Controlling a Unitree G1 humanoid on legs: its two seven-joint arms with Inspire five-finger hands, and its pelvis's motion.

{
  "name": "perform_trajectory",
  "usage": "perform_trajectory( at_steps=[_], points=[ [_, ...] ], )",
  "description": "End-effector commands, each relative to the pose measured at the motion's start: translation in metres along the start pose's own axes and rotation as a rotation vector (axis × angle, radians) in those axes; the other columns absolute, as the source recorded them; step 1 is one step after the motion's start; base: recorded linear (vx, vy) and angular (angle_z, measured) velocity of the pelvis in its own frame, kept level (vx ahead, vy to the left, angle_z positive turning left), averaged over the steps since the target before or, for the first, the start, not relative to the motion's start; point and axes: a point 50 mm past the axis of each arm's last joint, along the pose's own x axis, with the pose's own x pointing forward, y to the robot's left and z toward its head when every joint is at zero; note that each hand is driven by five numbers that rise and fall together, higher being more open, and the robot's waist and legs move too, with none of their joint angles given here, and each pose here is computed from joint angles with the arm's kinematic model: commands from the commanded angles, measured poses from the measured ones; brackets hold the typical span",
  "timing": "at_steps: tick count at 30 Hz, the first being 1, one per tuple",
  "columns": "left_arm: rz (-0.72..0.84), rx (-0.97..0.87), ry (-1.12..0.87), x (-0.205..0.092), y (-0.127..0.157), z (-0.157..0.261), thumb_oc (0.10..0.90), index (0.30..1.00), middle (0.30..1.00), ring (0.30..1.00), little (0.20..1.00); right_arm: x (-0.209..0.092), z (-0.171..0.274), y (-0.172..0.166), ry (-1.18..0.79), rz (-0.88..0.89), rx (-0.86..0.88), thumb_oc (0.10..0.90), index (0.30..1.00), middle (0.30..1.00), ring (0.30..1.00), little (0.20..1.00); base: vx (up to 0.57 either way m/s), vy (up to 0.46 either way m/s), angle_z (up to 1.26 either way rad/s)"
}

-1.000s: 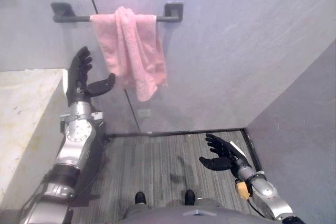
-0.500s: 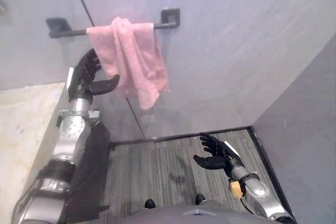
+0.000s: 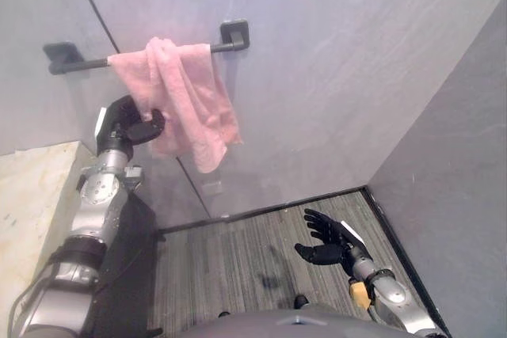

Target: Organize the bathroom.

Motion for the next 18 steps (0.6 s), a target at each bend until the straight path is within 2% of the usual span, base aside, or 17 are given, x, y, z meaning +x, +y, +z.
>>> perform_trajectory(
  at_steps=[1, 2, 3, 4, 10, 18],
  points=[
    [0.074, 0.043, -0.266, 0.034, 0.020, 0.069, 0.577, 0.566, 0.566, 0.566, 0.566, 0.012, 0.038, 0.005, -0.187, 0.044, -0.051, 0.800, 0.900, 0.900, 0.900, 0.900, 0.00, 0.000, 0.00],
    [0.072, 0.039, -0.265, 0.033, 0.020, 0.069, 0.618, 0.627, 0.627, 0.627, 0.627, 0.012, 0.038, 0.005, -0.186, 0.045, -0.050, 0.800, 0.900, 0.900, 0.900, 0.900, 0.00, 0.000, 0.00],
    [0.068, 0.029, -0.262, 0.032, 0.018, 0.068, 0.744, 0.815, 0.815, 0.815, 0.815, 0.012, 0.037, 0.005, -0.182, 0.045, -0.051, 0.800, 0.900, 0.900, 0.900, 0.900, 0.00, 0.000, 0.00],
    [0.055, 0.027, -0.257, 0.031, 0.017, 0.067, 0.800, 0.900, 0.900, 0.900, 0.900, 0.011, 0.036, 0.005, -0.176, 0.046, -0.055, 0.800, 0.900, 0.900, 0.900, 0.900, 0.00, 0.000, 0.00],
    [0.009, 0.049, -0.233, 0.027, 0.010, 0.063, 0.800, 0.900, 0.900, 0.900, 0.900, 0.013, 0.035, 0.006, -0.165, 0.049, -0.045, 0.800, 0.900, 0.900, 0.900, 0.900, 0.00, 0.000, 0.00],
    [0.020, 0.062, -0.246, 0.033, 0.018, 0.070, 0.800, 0.900, 0.900, 0.900, 0.900, 0.013, 0.029, 0.009, -0.142, 0.048, -0.041, 0.800, 0.900, 0.900, 0.900, 0.900, 0.00, 0.000, 0.00]
  ],
)
